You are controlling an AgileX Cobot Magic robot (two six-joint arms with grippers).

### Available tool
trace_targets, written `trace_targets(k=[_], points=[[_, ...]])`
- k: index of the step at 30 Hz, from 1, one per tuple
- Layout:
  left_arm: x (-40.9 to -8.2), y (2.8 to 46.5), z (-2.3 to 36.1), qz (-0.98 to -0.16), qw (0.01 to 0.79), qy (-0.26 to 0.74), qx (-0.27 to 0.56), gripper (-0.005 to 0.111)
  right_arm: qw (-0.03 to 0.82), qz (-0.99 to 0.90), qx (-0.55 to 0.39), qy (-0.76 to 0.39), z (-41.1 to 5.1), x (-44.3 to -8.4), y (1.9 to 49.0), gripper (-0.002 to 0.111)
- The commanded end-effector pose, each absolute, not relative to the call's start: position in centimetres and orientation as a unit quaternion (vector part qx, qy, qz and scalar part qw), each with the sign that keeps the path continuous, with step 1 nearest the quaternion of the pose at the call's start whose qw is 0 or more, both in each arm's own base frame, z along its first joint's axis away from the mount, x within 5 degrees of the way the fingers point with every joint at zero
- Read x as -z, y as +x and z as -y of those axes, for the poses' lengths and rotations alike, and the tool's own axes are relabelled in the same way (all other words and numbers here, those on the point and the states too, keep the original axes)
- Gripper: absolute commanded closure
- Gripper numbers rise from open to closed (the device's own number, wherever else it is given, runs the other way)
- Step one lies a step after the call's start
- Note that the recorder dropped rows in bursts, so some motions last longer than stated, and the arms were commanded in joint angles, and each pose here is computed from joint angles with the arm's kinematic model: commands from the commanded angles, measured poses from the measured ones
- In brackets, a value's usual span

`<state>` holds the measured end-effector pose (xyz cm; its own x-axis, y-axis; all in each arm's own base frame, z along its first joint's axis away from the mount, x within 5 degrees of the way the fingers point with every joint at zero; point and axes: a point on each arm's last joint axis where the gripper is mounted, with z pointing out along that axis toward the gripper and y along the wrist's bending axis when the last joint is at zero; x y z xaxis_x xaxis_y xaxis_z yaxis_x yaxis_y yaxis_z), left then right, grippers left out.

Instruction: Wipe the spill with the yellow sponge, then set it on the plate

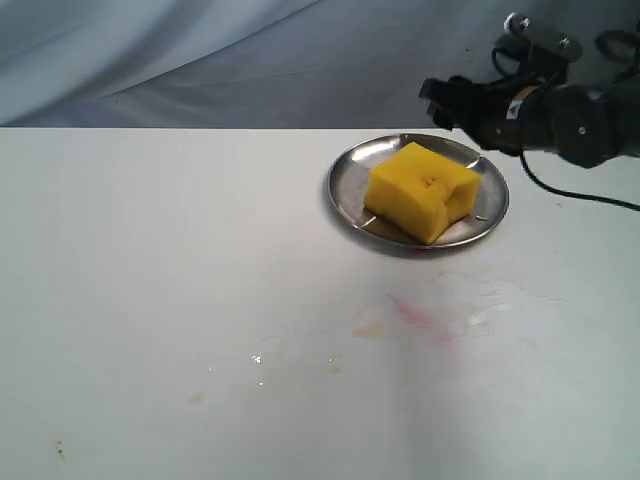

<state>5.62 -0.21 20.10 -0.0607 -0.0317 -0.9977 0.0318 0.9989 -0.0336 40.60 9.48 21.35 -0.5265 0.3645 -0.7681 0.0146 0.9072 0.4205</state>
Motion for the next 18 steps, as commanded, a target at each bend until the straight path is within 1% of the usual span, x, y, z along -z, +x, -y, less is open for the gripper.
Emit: trace_targets(k=[1, 3, 5, 8, 14, 15, 18], points=[[-20.0, 5.6, 0.2, -0.727, 0.686, 0.000, 0.024, 0.105, 0.534, -0.818, -0.189, 0.104, -7.3, -25.4, 37.8, 0.051], [-20.0, 5.6, 0.2, -0.727, 0.686, 0.000, 0.024, 0.105, 0.561, -0.799, -0.190, 0.105, -6.1, -27.1, 35.9, 0.058], [-20.0, 5.6, 0.2, -0.727, 0.686, 0.000, 0.024, 0.105, 0.586, -0.783, -0.180, 0.103, -4.6, -28.3, 33.7, 0.067], [-20.0, 5.6, 0.2, -0.727, 0.686, 0.000, 0.024, 0.105, 0.615, -0.763, -0.165, 0.112, -2.6, -29.1, 30.3, 0.082], [-20.0, 5.6, 0.2, -0.727, 0.686, 0.000, 0.023, 0.105, 0.663, -0.720, -0.136, 0.154, 0.8, -30.3, 23.4, 0.106], [-20.0, 5.6, 0.2, -0.727, 0.686, 0.000, 0.023, 0.105, 0.669, -0.714, -0.133, 0.159, 1.0, -30.4, 22.5, 0.108], [-20.0, 5.6, 0.2, -0.727, 0.686, 0.000, 0.023, 0.105, 0.687, -0.694, -0.132, 0.170, 1.3, -30.5, 19.6, 0.108]])
